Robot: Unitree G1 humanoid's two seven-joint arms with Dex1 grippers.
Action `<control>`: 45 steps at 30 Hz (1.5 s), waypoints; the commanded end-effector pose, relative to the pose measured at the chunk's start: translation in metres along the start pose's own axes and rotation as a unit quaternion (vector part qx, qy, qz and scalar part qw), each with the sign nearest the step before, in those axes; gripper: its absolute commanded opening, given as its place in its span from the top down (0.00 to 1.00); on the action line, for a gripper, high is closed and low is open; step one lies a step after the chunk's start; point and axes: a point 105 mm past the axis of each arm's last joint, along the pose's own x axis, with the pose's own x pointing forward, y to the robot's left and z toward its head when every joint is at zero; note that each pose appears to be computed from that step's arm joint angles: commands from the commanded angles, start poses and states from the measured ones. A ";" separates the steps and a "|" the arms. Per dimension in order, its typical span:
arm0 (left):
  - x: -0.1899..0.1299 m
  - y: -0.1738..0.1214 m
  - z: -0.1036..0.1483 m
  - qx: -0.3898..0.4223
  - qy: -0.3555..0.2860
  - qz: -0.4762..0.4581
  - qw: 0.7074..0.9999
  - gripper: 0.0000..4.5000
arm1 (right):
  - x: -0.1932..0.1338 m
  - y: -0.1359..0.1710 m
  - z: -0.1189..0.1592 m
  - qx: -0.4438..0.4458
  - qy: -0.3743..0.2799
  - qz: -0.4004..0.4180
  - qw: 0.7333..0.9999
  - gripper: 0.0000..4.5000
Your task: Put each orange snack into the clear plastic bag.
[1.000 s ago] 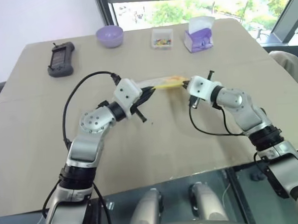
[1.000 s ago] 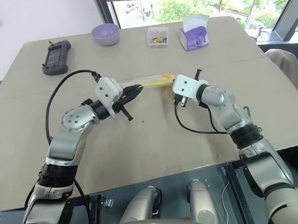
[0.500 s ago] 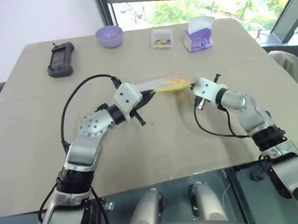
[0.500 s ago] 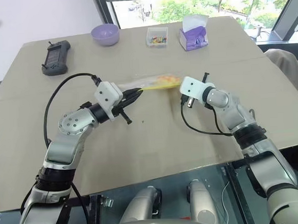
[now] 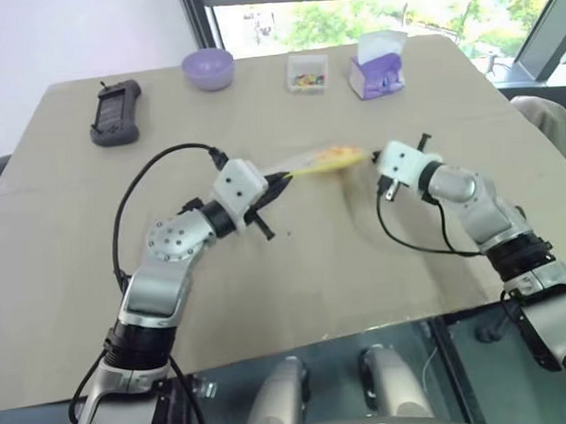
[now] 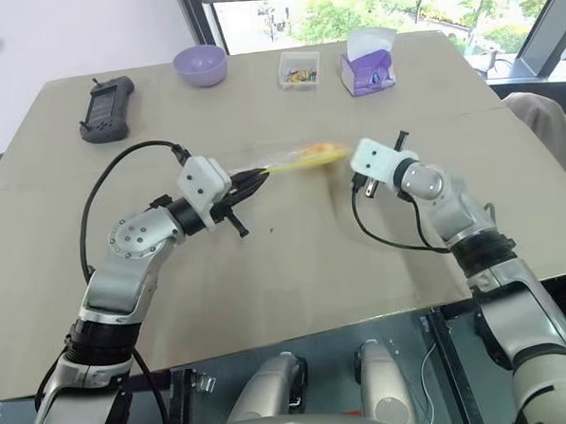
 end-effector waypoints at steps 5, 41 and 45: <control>-0.014 0.079 0.045 -0.040 -0.075 0.118 0.989 1.00 | -0.053 -0.082 0.066 -0.001 -0.094 0.022 0.995 1.00; -0.085 -0.014 -0.048 -0.143 0.095 -0.026 0.985 0.00 | -0.098 0.036 -0.001 0.207 -0.024 0.090 0.974 0.01; -0.106 -0.005 -0.038 -0.181 0.105 -0.025 0.977 0.00 | -0.127 0.028 -0.004 0.260 -0.031 0.095 0.960 0.01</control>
